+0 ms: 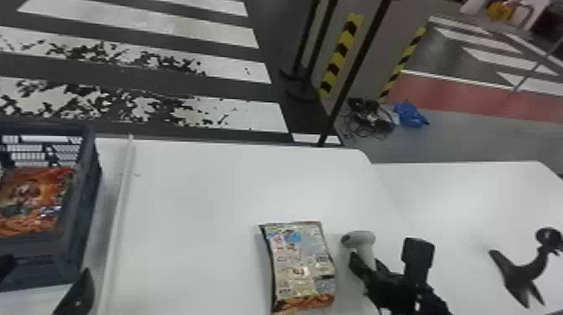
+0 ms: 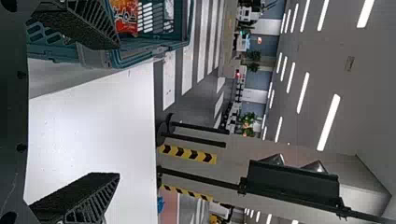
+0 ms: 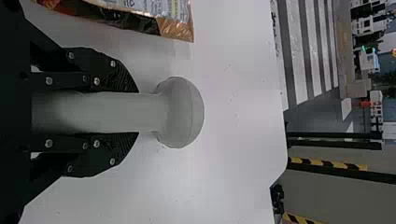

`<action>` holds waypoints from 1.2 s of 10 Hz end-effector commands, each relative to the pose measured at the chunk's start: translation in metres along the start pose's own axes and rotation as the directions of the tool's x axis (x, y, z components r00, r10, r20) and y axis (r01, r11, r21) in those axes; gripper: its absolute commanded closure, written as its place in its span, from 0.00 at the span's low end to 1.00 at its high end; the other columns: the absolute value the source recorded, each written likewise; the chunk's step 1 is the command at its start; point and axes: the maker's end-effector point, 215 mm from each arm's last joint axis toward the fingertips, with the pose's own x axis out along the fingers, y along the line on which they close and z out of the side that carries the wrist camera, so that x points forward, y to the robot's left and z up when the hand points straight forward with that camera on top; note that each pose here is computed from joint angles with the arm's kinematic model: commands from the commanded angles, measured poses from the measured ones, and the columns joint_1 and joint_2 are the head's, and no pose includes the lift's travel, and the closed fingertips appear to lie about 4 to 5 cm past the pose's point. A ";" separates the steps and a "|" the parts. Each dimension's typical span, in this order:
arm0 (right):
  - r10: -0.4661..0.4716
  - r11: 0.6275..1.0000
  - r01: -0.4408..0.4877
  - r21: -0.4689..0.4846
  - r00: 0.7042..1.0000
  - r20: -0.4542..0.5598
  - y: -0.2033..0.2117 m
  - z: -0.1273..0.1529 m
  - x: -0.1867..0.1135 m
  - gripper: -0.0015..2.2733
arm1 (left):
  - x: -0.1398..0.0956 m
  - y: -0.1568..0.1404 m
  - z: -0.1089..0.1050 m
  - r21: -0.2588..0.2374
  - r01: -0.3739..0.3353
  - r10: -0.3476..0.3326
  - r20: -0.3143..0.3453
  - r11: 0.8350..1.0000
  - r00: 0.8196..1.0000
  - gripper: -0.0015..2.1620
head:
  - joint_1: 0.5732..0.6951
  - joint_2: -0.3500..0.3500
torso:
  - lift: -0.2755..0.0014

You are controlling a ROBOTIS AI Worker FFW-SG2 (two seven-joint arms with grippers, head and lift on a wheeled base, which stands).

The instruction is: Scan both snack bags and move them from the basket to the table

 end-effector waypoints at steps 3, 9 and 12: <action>0.008 1.000 -0.008 -0.001 1.000 -0.003 -0.017 -0.006 0.005 0.72 | -0.001 -0.001 0.000 0.001 0.001 -0.001 -0.003 1.000 1.000 0.01 | 1.00 0.00 | 0.64; 0.075 0.996 -0.080 0.042 0.992 0.097 -0.001 0.029 -0.067 0.03 | 0.002 -0.007 0.000 -0.005 0.014 -0.014 0.002 1.000 1.000 0.01 | 1.00 0.00 | 0.64; 0.255 0.952 -0.258 0.164 0.966 0.040 0.038 0.014 -0.085 0.04 | 0.003 -0.011 0.001 -0.006 0.024 -0.024 0.005 1.000 1.000 0.01 | 1.00 0.00 | 0.64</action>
